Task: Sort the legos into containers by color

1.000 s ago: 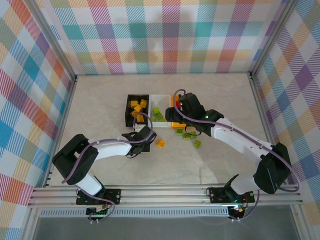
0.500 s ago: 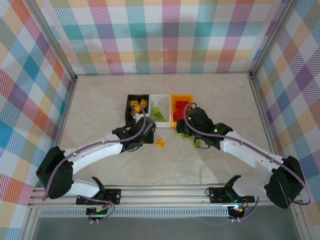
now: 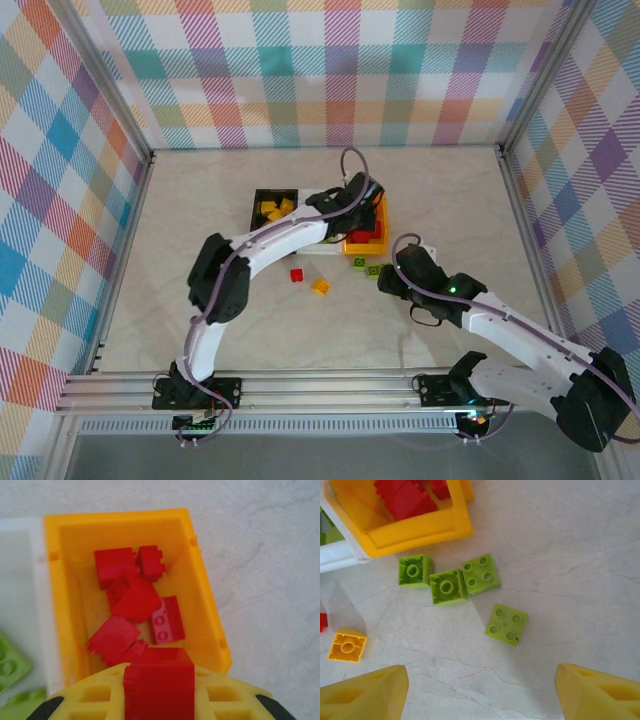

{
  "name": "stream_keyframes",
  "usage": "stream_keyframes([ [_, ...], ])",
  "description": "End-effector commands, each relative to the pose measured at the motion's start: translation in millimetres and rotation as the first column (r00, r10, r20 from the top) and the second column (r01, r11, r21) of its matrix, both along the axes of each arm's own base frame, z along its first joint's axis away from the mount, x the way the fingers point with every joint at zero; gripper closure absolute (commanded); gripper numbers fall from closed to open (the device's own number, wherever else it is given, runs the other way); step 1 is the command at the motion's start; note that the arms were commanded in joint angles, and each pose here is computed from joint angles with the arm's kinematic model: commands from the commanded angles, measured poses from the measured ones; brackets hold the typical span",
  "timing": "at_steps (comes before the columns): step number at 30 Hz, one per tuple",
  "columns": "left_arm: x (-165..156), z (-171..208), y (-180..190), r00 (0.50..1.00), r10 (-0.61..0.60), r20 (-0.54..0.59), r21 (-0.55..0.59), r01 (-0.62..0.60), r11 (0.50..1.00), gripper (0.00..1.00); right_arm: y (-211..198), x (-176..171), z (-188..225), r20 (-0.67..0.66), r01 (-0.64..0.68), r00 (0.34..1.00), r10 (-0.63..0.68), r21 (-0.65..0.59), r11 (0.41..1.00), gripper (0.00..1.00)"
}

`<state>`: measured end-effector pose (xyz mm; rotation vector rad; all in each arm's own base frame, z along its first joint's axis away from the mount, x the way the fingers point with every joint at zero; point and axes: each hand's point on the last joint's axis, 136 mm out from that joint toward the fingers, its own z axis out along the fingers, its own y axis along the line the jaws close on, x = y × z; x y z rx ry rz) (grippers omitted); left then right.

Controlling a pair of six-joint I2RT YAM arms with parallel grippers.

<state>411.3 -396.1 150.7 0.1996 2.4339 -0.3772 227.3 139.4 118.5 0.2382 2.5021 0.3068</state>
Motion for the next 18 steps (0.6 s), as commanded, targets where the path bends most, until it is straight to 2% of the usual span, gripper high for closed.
stream_keyframes([
  [1, 3.9, -3.6, -6.7, 0.999, -0.027, -0.032, 0.052, 0.028, 0.998, 0.75, -8.2, -10.2, -9.7, -0.038, 0.023, 0.999, -0.024, -0.014, 1.0, 0.22],
  [6, 17.3, 1.6, -26.6, 0.999, -0.033, -0.031, 0.027, 0.034, 0.999, 0.47, -3.8, -13.2, -17.4, -0.06, 0.006, 0.998, -0.006, 0.001, 1.0, 0.21],
  [10, 15.1, 41.9, -35.1, 0.999, -0.047, 0.012, -0.052, 0.047, 0.998, 0.21, 3.8, -10.1, -23.6, -0.078, -0.008, 0.997, 0.008, 0.01, 1.0, 0.19],
  [14, -3.7, 94.3, -34.9, 0.993, -0.077, 0.086, -0.131, 0.088, 0.987, 0.1, 8.8, -4.1, -37.0, -0.109, -0.01, 0.994, 0.01, -0.001, 1.0, 0.19],
  [16, -22.7, 126.9, -26.4, 0.986, -0.09, 0.141, -0.175, 0.115, 0.978, 0.06, 10.6, 0.6, -45.1, -0.131, -0.004, 0.991, 0.003, -0.005, 1.0, 0.19],
  [17, -31.8, 136.4, -23.1, 0.982, -0.097, 0.159, -0.193, 0.127, 0.973, 0.0, 10.9, 3.1, -47.9, -0.137, 0.0, 0.991, -0.001, -0.008, 1.0, 0.2],
  [18, -43.0, 145.8, -14.9, 0.979, -0.097, 0.179, -0.209, 0.135, 0.969, 0.0, 10.9, 6.0, -50.9, -0.141, 0.005, 0.99, -0.006, -0.011, 1.0, 0.21],
])
